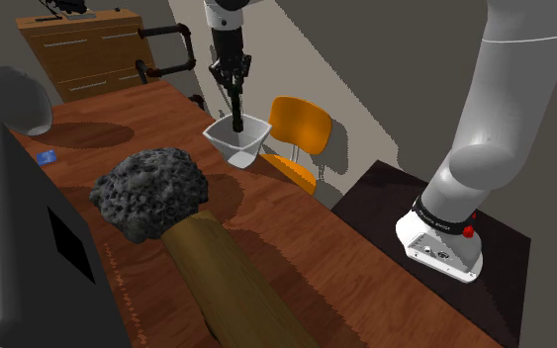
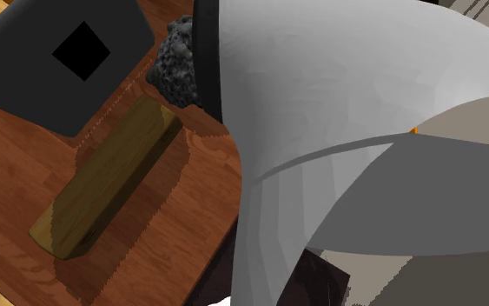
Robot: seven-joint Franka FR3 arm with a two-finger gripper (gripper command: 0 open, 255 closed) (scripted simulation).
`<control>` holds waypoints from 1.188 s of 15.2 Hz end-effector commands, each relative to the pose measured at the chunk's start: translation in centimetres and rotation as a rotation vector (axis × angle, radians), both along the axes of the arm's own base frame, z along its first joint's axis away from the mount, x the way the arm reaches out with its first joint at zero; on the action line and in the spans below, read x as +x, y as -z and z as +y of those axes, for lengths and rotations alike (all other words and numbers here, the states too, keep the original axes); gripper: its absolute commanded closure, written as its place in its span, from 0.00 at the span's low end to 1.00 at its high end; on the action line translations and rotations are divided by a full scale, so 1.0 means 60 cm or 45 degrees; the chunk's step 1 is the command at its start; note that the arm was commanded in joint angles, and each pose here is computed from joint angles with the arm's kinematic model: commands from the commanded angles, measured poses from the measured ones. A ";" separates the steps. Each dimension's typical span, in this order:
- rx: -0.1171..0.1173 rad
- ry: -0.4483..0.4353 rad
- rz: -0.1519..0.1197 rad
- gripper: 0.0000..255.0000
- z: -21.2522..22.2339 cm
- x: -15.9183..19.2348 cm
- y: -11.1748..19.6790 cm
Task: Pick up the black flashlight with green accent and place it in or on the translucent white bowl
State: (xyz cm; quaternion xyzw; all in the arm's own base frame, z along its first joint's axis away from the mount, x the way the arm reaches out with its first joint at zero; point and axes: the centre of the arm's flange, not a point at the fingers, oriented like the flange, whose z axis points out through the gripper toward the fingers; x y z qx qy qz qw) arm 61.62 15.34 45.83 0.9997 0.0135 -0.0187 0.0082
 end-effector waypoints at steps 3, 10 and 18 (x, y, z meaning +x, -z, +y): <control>0.000 0.000 0.000 0.00 0.000 0.000 0.000; 0.000 0.000 0.000 0.00 0.001 0.003 -0.083; 0.000 0.000 0.000 0.00 0.001 0.003 -0.083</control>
